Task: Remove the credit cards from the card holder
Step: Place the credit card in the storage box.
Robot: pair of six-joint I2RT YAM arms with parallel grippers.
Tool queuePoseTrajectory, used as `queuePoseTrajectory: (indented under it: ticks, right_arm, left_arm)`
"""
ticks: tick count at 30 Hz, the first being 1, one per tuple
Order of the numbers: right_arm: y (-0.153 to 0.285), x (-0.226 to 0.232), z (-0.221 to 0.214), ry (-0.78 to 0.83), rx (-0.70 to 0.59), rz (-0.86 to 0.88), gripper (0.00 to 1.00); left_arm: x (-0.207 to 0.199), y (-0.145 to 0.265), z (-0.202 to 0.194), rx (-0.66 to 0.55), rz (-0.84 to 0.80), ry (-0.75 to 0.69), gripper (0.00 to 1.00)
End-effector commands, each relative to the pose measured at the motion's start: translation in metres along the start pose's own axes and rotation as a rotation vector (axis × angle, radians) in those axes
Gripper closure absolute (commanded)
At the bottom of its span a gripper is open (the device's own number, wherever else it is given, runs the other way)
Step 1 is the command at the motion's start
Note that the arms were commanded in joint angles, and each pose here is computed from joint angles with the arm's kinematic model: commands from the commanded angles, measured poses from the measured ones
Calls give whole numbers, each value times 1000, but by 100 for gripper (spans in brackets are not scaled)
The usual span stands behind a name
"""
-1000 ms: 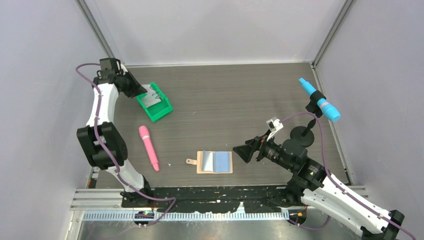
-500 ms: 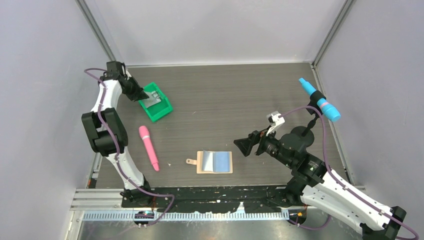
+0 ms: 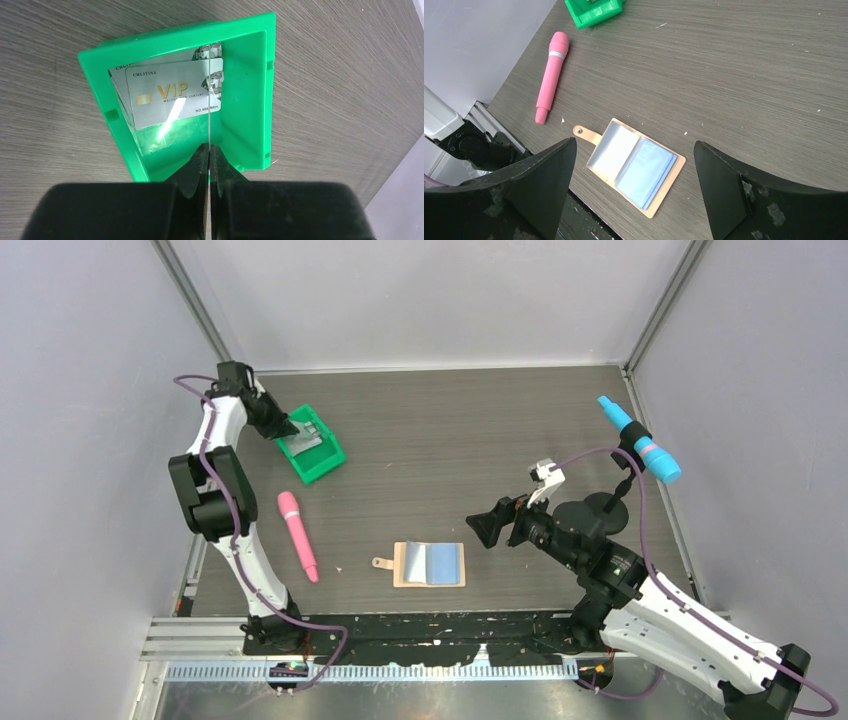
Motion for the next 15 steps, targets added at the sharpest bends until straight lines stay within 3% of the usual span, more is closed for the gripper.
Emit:
queuePoseTrajectory:
  ticks: [1, 9, 15]
  right_arm:
    - [0, 4, 23, 12, -71, -8, 5]
    - [-1, 3, 22, 10, -63, -12, 5]
    - [-2, 3, 21, 4, -58, -15, 5]
  left_arm:
    - [-9, -1, 16, -43, -40, -20, 96]
    - [-6, -6, 20, -36, -7, -18, 80]
    - [-4, -5, 20, -42, 15, -24, 76]
Point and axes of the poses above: each gripper's point midway between its finger pads, its own y axis back along the fingers, its own x axis along the line the jaws close on, z = x × y, the point moved 7 cm from there along y, back along the fingers, and after that the axes turned 8 degrees about y, right-handed, at the moved point
